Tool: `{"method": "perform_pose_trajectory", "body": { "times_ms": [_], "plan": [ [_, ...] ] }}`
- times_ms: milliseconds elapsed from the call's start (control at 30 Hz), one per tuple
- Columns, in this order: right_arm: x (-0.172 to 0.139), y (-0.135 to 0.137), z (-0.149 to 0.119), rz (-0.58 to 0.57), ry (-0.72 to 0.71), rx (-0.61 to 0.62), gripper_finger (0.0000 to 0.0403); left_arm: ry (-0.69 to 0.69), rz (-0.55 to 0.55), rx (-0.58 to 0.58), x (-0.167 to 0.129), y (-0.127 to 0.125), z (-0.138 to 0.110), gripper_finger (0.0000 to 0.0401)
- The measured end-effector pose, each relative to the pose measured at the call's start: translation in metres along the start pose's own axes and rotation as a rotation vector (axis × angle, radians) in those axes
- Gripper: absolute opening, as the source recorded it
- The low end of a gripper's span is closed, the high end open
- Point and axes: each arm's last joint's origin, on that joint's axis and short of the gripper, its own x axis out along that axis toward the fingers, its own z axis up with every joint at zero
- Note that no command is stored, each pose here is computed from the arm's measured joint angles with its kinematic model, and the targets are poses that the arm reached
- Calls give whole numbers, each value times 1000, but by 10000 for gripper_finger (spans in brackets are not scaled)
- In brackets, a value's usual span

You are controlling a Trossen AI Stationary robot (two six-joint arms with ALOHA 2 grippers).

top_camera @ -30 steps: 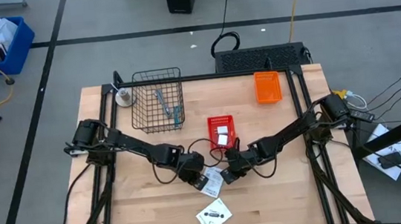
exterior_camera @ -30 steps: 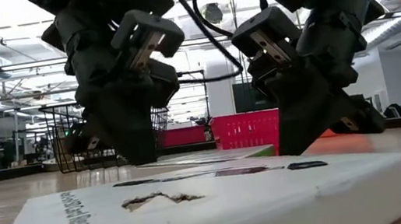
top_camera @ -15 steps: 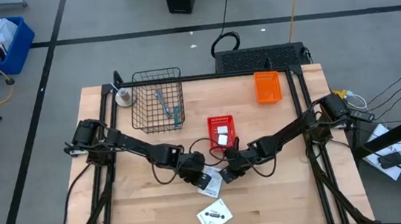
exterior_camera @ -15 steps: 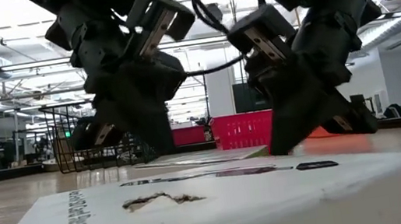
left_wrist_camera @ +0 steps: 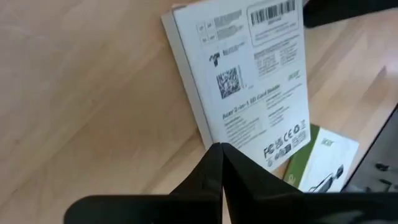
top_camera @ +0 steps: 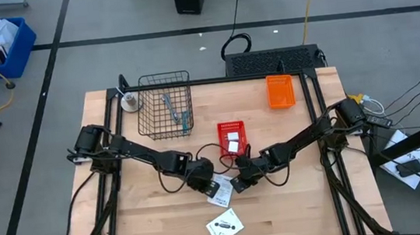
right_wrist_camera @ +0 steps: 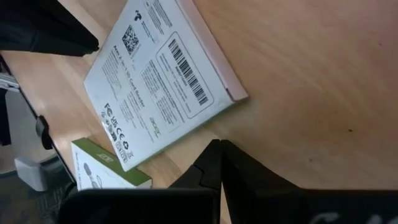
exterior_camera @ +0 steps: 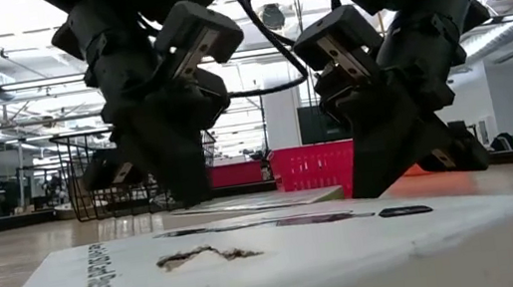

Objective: Pick and place items into bin
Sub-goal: Put the top white card reader box into the orange bin

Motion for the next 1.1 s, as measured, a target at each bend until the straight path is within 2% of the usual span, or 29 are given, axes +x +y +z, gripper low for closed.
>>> {"method": "perform_pose_trajectory", "body": {
  "times_ms": [267, 733, 1100],
  "plan": [
    [15, -1, -1, 56, 62, 40, 0, 78, 15, -32, 17, 8, -2, 4],
    [20, 8, 2, 151, 41, -17, 0, 61, -15, -54, 18, 6, 2, 6],
    [18, 17, 6, 217, -23, -47, 0, 19, -94, -56, 18, -2, 6, 4]
  ]
}}
